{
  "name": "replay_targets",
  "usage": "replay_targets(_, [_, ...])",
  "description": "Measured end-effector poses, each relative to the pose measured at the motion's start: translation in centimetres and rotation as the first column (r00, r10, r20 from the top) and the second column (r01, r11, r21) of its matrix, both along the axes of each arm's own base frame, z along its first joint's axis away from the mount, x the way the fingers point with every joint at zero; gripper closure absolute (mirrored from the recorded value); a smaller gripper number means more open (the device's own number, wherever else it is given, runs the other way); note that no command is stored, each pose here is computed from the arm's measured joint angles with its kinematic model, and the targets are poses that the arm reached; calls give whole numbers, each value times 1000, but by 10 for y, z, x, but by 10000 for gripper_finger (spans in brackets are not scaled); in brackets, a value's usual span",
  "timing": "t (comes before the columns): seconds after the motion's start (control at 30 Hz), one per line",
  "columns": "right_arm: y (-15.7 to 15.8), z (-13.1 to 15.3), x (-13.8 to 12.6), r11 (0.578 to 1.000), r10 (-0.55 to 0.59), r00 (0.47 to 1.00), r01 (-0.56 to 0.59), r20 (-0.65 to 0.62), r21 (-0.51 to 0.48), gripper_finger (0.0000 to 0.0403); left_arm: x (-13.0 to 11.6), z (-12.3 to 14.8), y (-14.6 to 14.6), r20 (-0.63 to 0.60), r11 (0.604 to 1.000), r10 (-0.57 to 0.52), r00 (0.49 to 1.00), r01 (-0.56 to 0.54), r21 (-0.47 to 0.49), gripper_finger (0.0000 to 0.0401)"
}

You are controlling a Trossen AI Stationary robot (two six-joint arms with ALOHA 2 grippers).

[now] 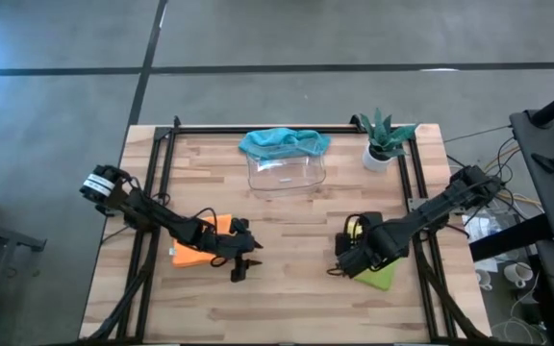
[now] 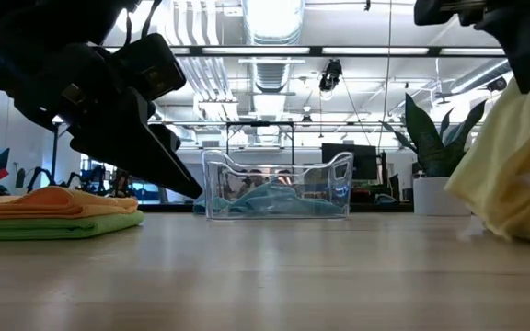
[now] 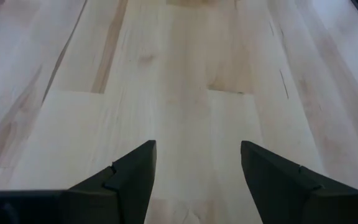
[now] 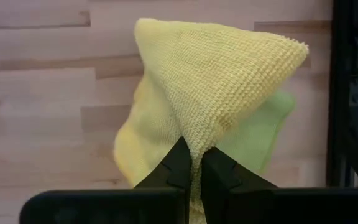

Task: Fold microfiber towels
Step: Stack the yellow microfiber cloth on top of the light green microfiber cloth

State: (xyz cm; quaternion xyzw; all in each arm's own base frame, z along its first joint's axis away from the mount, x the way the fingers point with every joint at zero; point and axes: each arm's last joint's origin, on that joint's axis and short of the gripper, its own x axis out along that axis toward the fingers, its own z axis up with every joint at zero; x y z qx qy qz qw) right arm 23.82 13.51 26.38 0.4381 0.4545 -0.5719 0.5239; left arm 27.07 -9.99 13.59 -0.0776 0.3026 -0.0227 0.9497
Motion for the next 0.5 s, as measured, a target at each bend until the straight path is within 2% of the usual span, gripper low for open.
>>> replay_targets(0.23, [11, -1, -7, 997, -18, 999, 21, -45, 75, 390, 0, 0, 0, -1, 1000, 0, 1000, 0, 1, 182])
replay_targets(0.5, [17, -2, -17, 995, -28, 994, 38, -104, 90, 390, 0, 0, 0, 1, 1000, -1, 1000, 1, 0, 182])
